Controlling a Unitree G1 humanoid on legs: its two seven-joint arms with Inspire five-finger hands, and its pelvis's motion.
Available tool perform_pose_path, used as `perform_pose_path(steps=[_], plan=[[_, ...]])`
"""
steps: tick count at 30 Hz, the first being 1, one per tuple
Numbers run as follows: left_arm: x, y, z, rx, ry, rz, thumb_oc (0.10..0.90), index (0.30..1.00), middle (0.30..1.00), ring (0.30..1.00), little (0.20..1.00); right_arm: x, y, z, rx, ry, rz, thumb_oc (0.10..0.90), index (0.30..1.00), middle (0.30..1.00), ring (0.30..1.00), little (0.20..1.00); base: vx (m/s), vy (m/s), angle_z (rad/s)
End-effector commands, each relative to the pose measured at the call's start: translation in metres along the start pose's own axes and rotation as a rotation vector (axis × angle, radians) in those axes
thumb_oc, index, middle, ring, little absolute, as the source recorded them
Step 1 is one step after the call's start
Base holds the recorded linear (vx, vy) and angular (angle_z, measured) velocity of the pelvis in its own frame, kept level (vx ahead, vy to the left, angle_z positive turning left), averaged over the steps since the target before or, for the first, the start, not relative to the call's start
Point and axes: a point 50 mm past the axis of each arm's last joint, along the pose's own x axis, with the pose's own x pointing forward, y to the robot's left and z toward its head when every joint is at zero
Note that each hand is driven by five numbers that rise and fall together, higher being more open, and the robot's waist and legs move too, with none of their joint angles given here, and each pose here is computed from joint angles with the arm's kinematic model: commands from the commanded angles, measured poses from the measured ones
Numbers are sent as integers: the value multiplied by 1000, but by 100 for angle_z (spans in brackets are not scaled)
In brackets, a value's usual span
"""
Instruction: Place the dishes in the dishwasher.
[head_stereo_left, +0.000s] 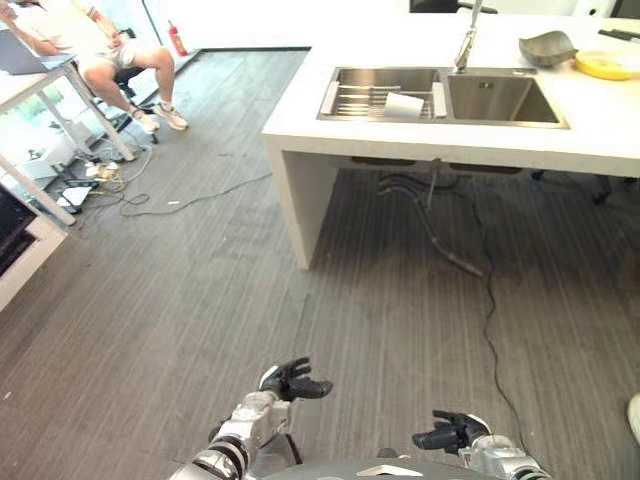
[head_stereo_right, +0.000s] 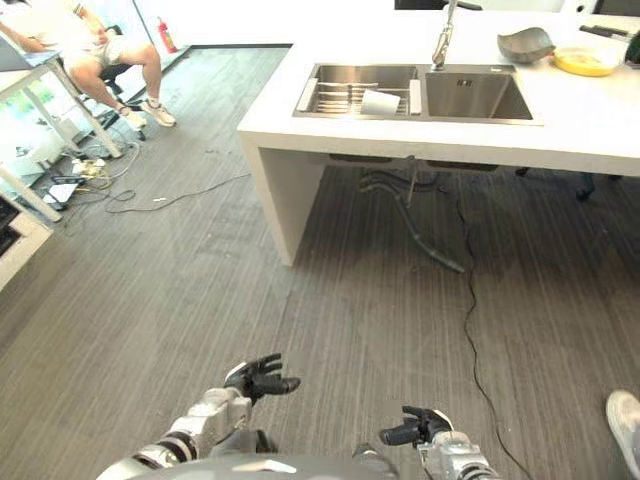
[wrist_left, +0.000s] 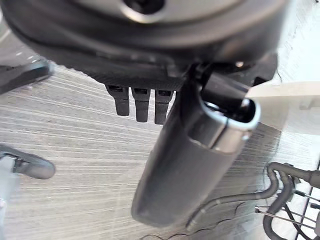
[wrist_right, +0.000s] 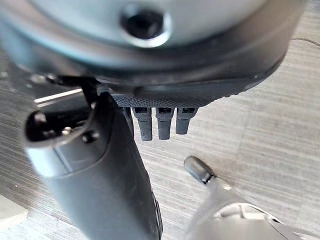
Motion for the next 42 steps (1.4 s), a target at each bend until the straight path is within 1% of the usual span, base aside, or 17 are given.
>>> perform_pose_path(steps=[1,4,9,12,16,17,18,21,29,30,31,32,33,34,35,37,42], plan=[[4,2,68,-1,-248,1,800,900,900,900,900,0,-4,5,-5,-38,1,800,900,900,900,900,290,-5,-26],[3,8,75,7,-261,18,800,900,900,900,900,-1,-6,-6,16,1,-15,800,900,900,900,900,471,-7,-30],[3,21,63,28,-200,50,800,900,900,900,900,-7,-13,-36,27,121,-27,800,900,900,900,900,610,110,-37],[3,22,62,32,-202,53,800,900,900,900,900,-10,-17,-45,37,149,-36,800,900,900,900,900,471,231,-34],[1,26,77,67,-252,68,800,900,900,900,900,-10,-29,-38,70,126,-82,800,900,900,900,900,334,144,16],[1,25,89,76,-292,68,800,900,900,900,900,-12,-35,-42,114,133,-109,800,900,900,900,900,163,-65,27],[1,25,90,76,-292,67,800,900,900,900,900,-12,-35,-42,115,133,-110,800,900,900,900,900,265,-143,24],[-7,22,125,104,-439,58,800,900,900,900,900,-13,-44,-37,173,103,-144,800,900,900,900,900,228,-330,38],[-28,24,151,30,-622,16,800,900,900,900,900,-19,-39,-64,224,178,-144,800,900,900,900,900,203,-235,14],[-37,20,162,7,-698,-6,800,900,900,900,900,-20,-39,-66,242,173,-156,800,900,900,900,900,264,-181,20],[-38,21,160,6,-694,-5,800,900,900,900,900,-20,-39,-67,241,176,-157,800,900,900,900,900,311,-405,21],[-52,18,176,-33,-798,-37,800,900,900,900,900,-23,-44,-72,249,187,-171,800,900,900,900,900,130,-262,20],[-53,18,175,-34,-797,-36,800,900,900,900,900,-23,-44,-72,247,188,-171,800,900,900,900,900,228,-648,26],[-69,22,190,-62,-897,-48,800,900,900,900,900,-25,-45,-77,247,198,-168,800,900,900,900,900,98,-395,19],[-69,23,190,-62,-896,-48,800,900,900,900,900,-25,-45,-77,246,198,-167,800,900,900,900,900,135,-584,21],[-87,32,206,-96,-1004,-32,800,900,900,900,900,-26,-45,-80,221,211,-168,800,900,900,900,900,108,-518,20],[-129,30,243,-75,-1230,-90,800,900,900,900,900,-27,-48,-79,123,213,-158,800,900,900,900,900,170,-554,-6]])
